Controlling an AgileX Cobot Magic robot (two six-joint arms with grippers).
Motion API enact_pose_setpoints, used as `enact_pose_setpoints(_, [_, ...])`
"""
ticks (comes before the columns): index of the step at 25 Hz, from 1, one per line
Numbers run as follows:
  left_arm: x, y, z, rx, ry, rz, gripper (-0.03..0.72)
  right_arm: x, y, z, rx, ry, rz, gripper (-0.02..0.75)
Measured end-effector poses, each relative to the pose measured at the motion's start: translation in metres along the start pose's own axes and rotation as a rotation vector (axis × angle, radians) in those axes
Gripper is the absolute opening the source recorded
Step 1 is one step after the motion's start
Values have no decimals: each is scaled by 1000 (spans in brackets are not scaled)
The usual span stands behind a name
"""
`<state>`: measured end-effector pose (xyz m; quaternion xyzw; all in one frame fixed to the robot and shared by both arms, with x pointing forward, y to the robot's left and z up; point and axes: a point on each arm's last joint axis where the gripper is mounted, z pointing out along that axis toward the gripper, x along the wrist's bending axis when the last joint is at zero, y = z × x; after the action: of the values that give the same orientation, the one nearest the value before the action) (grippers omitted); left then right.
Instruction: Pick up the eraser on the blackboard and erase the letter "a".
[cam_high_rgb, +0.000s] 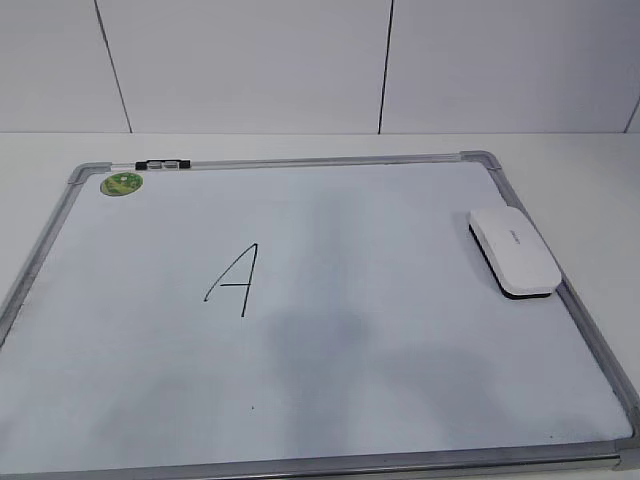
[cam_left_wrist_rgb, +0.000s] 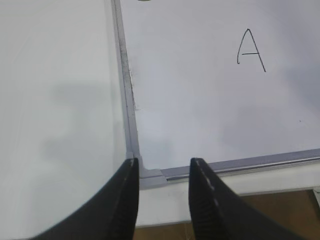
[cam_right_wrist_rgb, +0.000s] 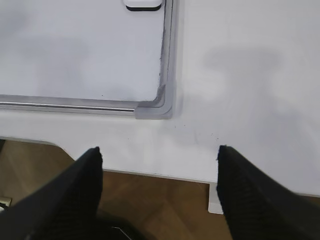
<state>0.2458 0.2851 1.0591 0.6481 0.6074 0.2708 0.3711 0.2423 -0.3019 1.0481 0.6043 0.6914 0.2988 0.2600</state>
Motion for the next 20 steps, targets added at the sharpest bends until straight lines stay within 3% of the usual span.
enact_pose_setpoints(20, [6, 0, 4, -18, 60, 25, 236, -7, 3, 9, -65, -85, -40, 560])
